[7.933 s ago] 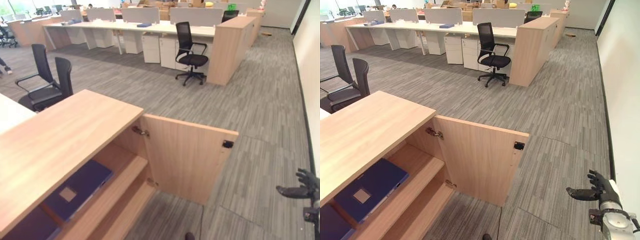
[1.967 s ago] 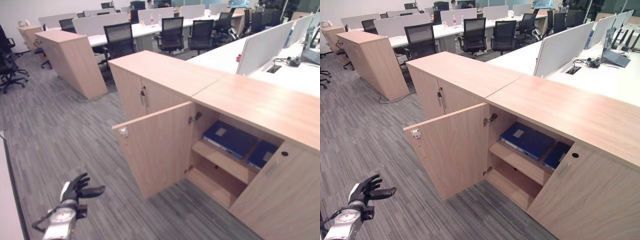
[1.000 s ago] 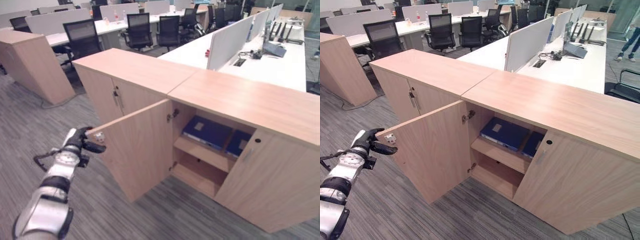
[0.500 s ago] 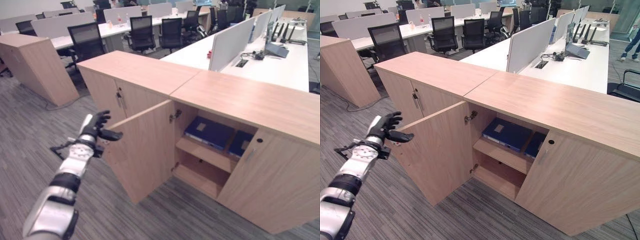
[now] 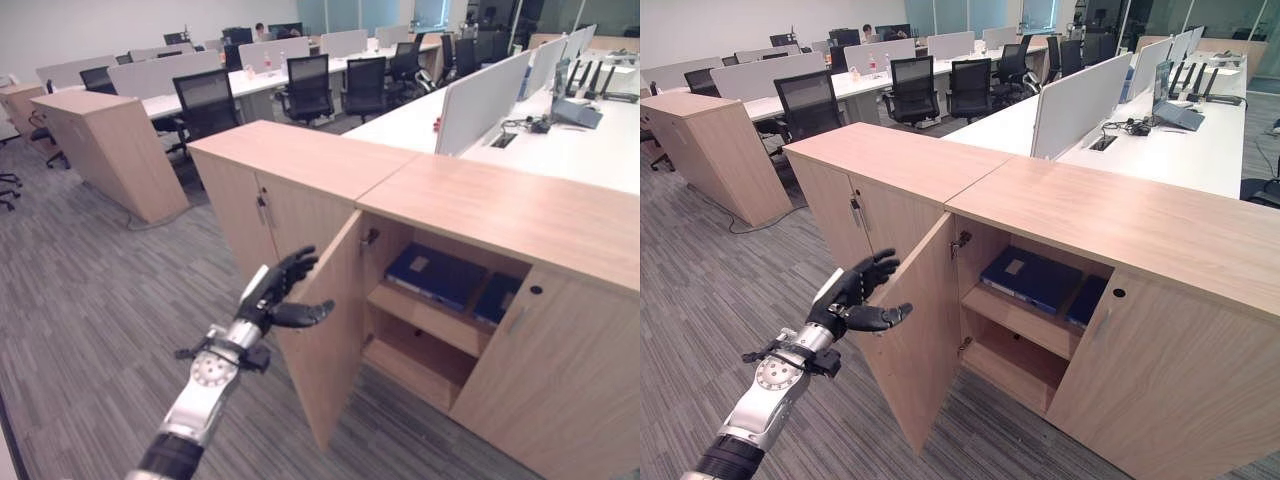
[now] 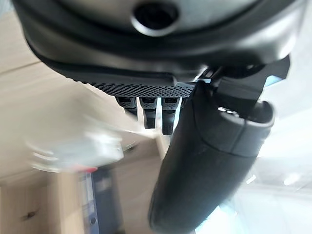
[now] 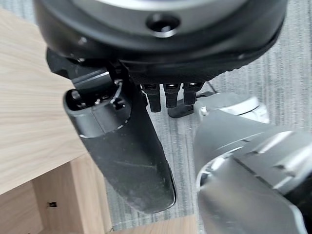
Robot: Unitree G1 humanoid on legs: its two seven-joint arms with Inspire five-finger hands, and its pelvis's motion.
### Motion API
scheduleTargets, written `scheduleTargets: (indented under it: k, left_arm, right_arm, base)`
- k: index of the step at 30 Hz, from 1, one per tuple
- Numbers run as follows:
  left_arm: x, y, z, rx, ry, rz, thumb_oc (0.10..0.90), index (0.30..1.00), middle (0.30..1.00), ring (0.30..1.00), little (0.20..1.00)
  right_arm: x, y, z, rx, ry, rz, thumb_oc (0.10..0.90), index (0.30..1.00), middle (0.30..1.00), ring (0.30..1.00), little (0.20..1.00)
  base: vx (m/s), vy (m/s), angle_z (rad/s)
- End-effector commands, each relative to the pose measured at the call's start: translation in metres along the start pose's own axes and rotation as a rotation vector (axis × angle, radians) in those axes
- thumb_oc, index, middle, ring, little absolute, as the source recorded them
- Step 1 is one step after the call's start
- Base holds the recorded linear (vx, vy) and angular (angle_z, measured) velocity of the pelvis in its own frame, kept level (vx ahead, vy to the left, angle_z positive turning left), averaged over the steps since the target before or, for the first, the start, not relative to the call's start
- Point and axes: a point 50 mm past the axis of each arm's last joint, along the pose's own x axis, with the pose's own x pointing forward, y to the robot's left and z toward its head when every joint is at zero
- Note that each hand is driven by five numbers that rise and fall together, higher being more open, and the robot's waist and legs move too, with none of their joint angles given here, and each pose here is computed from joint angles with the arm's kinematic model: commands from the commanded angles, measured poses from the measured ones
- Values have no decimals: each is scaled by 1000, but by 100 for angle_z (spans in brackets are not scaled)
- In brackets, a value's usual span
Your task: Put the empty folder in the office cabinet
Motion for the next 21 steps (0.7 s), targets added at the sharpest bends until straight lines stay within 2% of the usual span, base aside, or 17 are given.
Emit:
scheduleTargets:
  k: [1,3,4,5,7,8,9,11,17,21]
  left_arm:
    - [-14,-23,-27,100,186,-228,800,900,900,900,900]
    - [-15,-26,-15,73,134,-255,800,900,900,900,900]
    - [-9,-39,4,-41,34,-291,800,900,900,900,900]
    - [-9,-39,4,-44,33,-292,800,900,900,900,900]
    - [-1,-55,26,-167,-82,-344,800,900,900,900,900]
    - [9,-74,47,-273,-172,-412,800,900,900,900,900]
    - [10,-74,48,-275,-174,-413,800,900,900,900,900]
    - [25,-104,78,-361,-270,-532,800,900,900,900,900]
    - [35,-133,129,-370,-420,-684,800,900,900,900,900]
    - [39,-141,153,-367,-498,-707,800,900,900,900,900]
  right_arm:
    - [0,2,9,75,-7,-4,800,900,900,900,900]
    - [0,3,9,91,-2,3,800,900,900,900,900]
    - [1,7,8,115,-5,11,800,900,900,900,900]
    - [1,7,8,116,-5,11,800,900,900,900,900]
    - [2,13,10,157,-21,25,800,900,900,900,900]
    - [4,21,12,183,-35,35,800,900,900,900,900]
    - [4,21,12,186,-37,35,800,900,900,900,900]
    - [6,32,11,201,-37,45,800,900,900,900,900]
    - [7,43,6,186,-18,50,800,900,900,900,900]
    - [7,42,1,178,-3,41,800,900,900,900,900]
  base:
    - [0,0,0]
    - [0,0,0]
    - [-13,-16,4]
    - [-17,-20,4]
    - [-18,-22,3]
    - [-16,-25,9]
    - [-16,-28,12]
    - [-22,-26,8]
    - [-16,-25,6]
    - [-7,-31,-8]
